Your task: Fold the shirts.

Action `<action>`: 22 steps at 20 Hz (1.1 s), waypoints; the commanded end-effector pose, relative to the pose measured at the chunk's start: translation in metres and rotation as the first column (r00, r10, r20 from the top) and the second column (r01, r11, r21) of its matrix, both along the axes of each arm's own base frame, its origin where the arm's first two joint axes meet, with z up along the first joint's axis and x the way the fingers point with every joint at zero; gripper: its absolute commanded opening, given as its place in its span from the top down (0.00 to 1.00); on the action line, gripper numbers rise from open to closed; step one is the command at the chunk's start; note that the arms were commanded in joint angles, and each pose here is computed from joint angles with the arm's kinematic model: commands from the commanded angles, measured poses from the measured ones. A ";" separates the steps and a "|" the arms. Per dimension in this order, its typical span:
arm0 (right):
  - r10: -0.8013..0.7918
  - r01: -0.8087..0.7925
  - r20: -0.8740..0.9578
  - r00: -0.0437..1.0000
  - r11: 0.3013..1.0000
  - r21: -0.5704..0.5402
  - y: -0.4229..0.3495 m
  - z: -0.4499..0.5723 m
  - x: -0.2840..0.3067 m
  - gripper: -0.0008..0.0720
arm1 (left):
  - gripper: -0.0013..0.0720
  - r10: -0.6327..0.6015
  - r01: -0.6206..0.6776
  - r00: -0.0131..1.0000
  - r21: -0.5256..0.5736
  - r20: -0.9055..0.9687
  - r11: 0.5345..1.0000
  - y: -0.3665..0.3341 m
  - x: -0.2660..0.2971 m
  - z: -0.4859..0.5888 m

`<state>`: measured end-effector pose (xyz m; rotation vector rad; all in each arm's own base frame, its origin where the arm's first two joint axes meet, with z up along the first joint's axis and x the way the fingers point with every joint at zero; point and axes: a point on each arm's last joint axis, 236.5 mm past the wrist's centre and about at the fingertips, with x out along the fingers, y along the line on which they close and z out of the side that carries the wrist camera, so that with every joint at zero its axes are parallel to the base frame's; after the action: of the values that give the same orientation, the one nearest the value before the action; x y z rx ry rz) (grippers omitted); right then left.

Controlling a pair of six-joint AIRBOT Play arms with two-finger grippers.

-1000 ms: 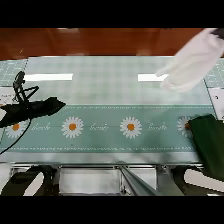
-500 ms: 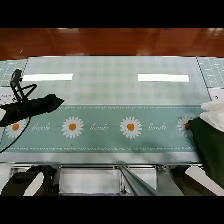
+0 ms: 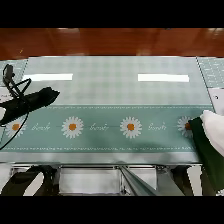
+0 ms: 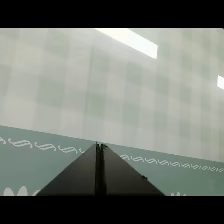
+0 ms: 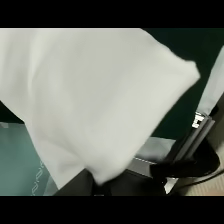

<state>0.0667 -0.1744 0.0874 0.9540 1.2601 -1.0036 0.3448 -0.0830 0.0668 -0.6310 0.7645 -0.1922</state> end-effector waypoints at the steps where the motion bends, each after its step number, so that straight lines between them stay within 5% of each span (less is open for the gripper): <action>1: -0.045 0.058 -0.133 0.990 0.994 0.088 0.029 -0.013 -0.036 0.95 | 0.96 0.021 -0.021 1.000 0.001 0.000 1.000 0.004 0.007 -0.005; 2: -0.049 0.061 -0.143 0.989 0.995 0.084 0.028 -0.012 -0.038 0.94 | 0.96 0.021 -0.021 1.000 0.001 -0.014 1.000 0.004 0.008 -0.009; 4: -0.048 0.060 -0.140 0.989 0.994 0.086 0.028 -0.013 -0.038 0.47 | 0.96 0.021 -0.021 0.999 0.001 -0.042 1.000 0.004 0.009 -0.019; 8: -0.042 0.055 -0.127 0.991 0.994 0.098 0.029 -0.014 -0.034 0.43 | 0.96 0.048 -0.048 0.998 0.010 -0.037 0.999 0.010 0.020 -0.026; 10: -0.021 0.027 -0.053 0.998 0.992 0.123 0.033 -0.014 -0.016 0.46 | 0.96 0.052 -0.052 0.999 0.036 0.017 0.998 0.015 0.032 -0.012; 12: 0.024 -0.054 0.164 0.986 0.982 0.183 0.037 -0.006 0.038 0.91 | 0.96 0.031 -0.037 0.995 0.068 0.091 0.997 0.016 0.049 0.015; 14: 0.089 -0.201 0.523 0.848 0.966 0.160 0.040 0.035 0.130 0.95 | 0.96 0.015 -0.029 0.985 0.079 0.172 0.996 0.016 0.069 0.055; 16: 0.259 -0.375 0.736 0.625 0.927 -0.007 0.058 0.097 0.219 0.95 | 0.96 -0.012 -0.009 0.965 0.081 0.264 0.997 0.008 0.088 0.108; 19: 0.571 -0.644 0.743 0.348 0.722 -0.253 0.154 0.141 0.314 0.95 | 0.96 -0.168 0.146 0.936 0.093 0.308 0.985 -0.041 0.104 0.164; 22: 0.849 -0.895 0.494 0.186 0.354 -0.271 0.270 0.072 0.340 0.95 | 0.96 -0.352 0.311 0.931 0.304 0.093 0.901 -0.073 0.101 0.121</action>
<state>0.3702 -0.0115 0.1837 0.6413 0.9452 0.1152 0.4485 -0.1358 0.2082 -0.3989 0.5770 -0.4127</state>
